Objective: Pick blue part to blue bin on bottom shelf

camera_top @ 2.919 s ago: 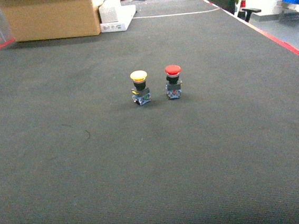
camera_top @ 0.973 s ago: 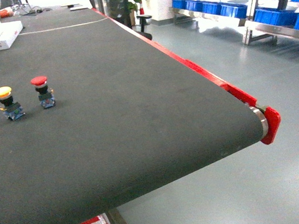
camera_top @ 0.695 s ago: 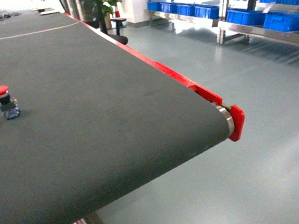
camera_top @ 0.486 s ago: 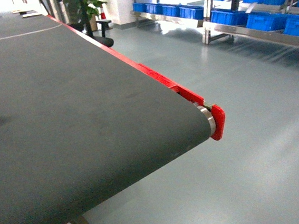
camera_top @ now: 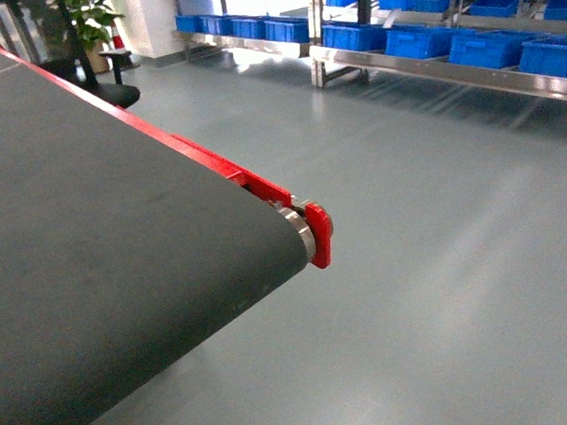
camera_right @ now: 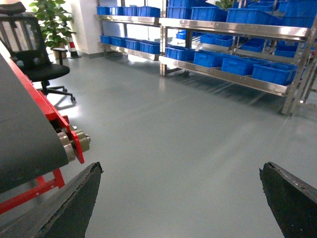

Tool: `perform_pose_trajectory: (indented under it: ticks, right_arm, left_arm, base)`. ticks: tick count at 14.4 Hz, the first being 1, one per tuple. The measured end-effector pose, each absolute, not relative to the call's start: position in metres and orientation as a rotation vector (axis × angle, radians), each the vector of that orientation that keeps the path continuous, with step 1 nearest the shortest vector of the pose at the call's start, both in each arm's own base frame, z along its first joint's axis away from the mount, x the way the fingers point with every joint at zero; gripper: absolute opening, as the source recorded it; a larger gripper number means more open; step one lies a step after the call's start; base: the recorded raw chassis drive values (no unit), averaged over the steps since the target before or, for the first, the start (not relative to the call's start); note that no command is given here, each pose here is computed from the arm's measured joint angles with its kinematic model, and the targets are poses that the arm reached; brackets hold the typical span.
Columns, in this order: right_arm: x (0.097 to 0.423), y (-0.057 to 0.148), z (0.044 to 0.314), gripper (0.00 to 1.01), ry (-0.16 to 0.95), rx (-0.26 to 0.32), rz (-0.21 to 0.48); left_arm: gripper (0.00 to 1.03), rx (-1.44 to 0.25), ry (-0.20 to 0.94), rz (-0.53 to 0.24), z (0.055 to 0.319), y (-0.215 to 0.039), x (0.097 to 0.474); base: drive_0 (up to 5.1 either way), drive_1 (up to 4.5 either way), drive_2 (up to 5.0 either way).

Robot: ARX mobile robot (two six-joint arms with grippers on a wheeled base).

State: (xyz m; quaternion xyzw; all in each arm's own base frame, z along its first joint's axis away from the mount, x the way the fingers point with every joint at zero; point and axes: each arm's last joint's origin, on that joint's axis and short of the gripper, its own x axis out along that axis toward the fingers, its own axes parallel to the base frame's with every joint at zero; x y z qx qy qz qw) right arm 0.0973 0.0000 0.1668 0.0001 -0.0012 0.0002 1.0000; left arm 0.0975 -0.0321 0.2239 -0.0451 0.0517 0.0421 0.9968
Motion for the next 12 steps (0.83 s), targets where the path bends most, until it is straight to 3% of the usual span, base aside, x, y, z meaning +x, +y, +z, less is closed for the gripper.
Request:
perform_pose_trajectory:
  ticks: [12]
  right_arm:
    - [0.0973,0.0,0.1668,0.98,-0.002,0.001,0.0]
  left_arm:
    - [0.44,-0.09,0.104,0.084,0.2239,-0.0321,0.0975]
  base:
    - [-1.6,-1.61,-1.6]
